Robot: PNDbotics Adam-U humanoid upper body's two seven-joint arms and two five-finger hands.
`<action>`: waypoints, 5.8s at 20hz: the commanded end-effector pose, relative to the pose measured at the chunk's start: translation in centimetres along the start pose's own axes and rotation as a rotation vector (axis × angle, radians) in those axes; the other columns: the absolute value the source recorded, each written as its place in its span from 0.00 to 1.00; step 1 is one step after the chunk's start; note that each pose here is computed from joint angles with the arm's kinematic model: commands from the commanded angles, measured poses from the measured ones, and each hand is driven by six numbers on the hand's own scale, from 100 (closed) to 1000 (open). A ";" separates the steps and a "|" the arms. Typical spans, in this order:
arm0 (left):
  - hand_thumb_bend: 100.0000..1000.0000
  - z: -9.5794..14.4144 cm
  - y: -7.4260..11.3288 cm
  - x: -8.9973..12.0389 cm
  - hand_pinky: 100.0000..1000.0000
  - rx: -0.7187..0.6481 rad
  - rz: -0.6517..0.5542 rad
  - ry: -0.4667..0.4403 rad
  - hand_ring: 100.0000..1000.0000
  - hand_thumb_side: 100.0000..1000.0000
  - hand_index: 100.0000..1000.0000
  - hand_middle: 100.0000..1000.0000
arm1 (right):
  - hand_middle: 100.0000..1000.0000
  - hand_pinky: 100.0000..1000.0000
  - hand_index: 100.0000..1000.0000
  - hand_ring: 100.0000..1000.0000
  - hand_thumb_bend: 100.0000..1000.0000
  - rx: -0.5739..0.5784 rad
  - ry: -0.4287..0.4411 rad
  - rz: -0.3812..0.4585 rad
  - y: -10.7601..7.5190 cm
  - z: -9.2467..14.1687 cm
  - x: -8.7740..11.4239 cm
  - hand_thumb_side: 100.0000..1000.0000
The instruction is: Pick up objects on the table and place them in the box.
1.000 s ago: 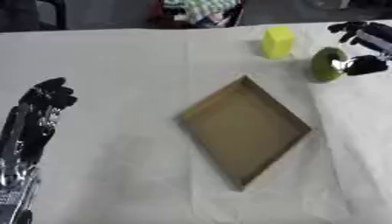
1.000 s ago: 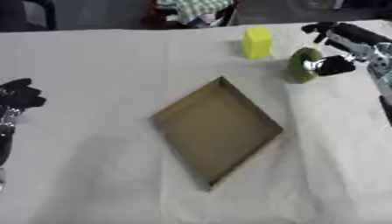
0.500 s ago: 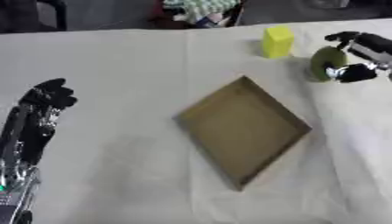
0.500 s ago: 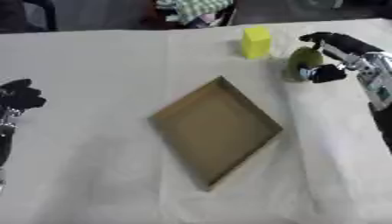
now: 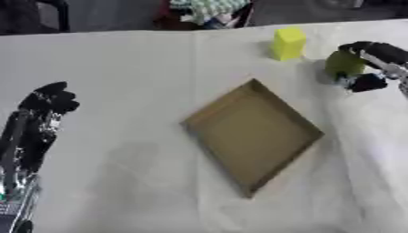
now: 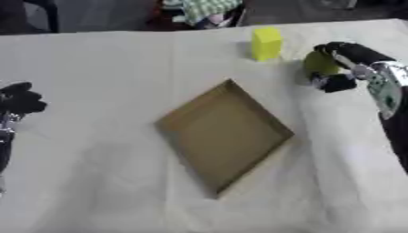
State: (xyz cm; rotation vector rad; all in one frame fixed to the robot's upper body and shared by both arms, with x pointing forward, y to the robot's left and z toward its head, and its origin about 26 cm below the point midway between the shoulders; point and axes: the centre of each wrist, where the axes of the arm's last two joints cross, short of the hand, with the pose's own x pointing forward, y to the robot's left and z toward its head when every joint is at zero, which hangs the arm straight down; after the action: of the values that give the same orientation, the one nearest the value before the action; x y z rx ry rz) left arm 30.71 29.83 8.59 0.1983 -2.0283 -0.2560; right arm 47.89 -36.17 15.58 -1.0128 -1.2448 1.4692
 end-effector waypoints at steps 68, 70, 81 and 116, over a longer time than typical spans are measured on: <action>0.28 -0.5 0.5 0.6 0.68 -0.018 -0.022 -0.016 0.60 0.70 0.78 0.56 | 1.00 0.96 1.00 1.00 0.00 -0.197 -0.273 0.034 -12.9 -2.0 7.7 0.26; 0.27 -0.6 0.4 0.6 0.68 -0.022 -0.018 -0.019 0.60 0.70 0.78 0.56 | 1.00 0.97 1.00 1.00 0.00 -0.228 -0.213 0.003 -13.0 -2.8 8.1 0.27; 0.26 -1.2 -0.4 0.9 0.69 -0.049 0.005 -0.038 0.60 0.71 0.78 0.56 | 0.98 0.94 1.00 0.99 0.00 -0.378 0.038 -0.155 -12.3 -5.3 11.0 0.37; 0.25 -1.5 -1.0 1.1 0.69 -0.070 0.026 -0.047 0.60 0.71 0.78 0.56 | 0.96 0.97 1.00 0.99 0.00 -0.339 0.315 -0.212 -5.1 -6.5 10.9 0.50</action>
State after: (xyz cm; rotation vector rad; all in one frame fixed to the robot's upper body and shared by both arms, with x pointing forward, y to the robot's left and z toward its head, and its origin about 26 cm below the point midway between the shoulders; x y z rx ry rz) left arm 31.48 28.42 9.13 0.1231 -2.0403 -0.3002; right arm 52.24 -23.45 17.84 -1.2168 -1.3118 0.9318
